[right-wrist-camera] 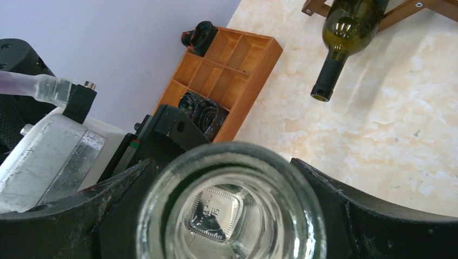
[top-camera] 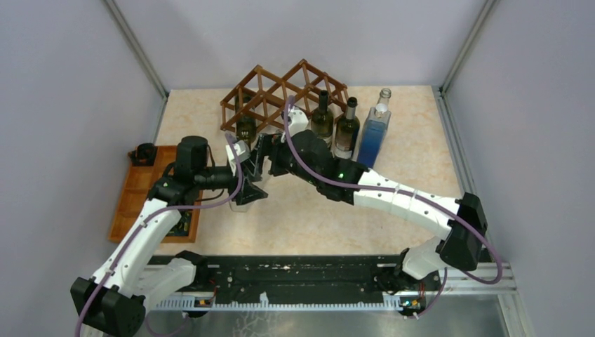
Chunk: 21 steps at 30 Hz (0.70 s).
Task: Take the wine bottle off the wine rack
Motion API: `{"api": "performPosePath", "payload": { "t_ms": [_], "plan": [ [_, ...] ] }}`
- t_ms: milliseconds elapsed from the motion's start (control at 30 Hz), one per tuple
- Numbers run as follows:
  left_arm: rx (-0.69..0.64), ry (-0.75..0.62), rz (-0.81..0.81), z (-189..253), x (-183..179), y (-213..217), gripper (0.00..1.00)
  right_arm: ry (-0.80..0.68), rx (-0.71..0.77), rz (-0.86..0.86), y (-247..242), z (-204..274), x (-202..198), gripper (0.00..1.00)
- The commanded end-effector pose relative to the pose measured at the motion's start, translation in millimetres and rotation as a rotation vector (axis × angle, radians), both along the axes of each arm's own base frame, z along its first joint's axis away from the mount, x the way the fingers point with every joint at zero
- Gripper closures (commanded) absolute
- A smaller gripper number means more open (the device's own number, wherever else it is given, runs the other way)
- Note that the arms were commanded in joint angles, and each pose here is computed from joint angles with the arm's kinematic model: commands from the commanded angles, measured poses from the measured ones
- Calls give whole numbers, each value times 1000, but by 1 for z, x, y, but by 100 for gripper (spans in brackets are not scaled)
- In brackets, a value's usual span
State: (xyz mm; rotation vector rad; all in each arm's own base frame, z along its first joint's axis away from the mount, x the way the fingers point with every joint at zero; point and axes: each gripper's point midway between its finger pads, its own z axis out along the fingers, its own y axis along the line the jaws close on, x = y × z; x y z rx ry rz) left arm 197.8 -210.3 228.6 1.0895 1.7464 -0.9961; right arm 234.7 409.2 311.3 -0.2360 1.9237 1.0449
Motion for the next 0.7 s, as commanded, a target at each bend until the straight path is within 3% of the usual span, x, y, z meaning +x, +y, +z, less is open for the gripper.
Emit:
{"api": "performPosePath", "payload": {
  "t_ms": [0, 133, 233, 300, 367, 433, 533, 667],
  "plan": [
    [-62, -99, -13, 29, 7, -7, 100, -5, 39, -17, 7, 11, 0, 10],
    [-66, -104, -9, 32, 7, -7, 100, 0, 44, -7, 15, 11, 0, 22],
    [-63, -102, -19, 31, 6, -7, 96, -13, 61, -13, 16, 17, 2, 47],
    [-58, -96, -24, 30, 4, -6, 82, -30, 59, -25, 13, 21, 4, 66],
    [-49, -89, -29, 28, 1, -5, 51, -50, 47, -44, 9, 25, 7, 81],
    [-33, -95, -29, 26, 0, -3, 28, -71, 26, -72, 2, 26, 12, 90],
    [-5, -104, -25, 21, -1, 1, 3, -114, -10, -110, -10, 30, 17, 98],
    [41, -81, 8, 14, 1, 7, 1, -173, -77, -184, -36, 30, 34, 100]
  ]
}}
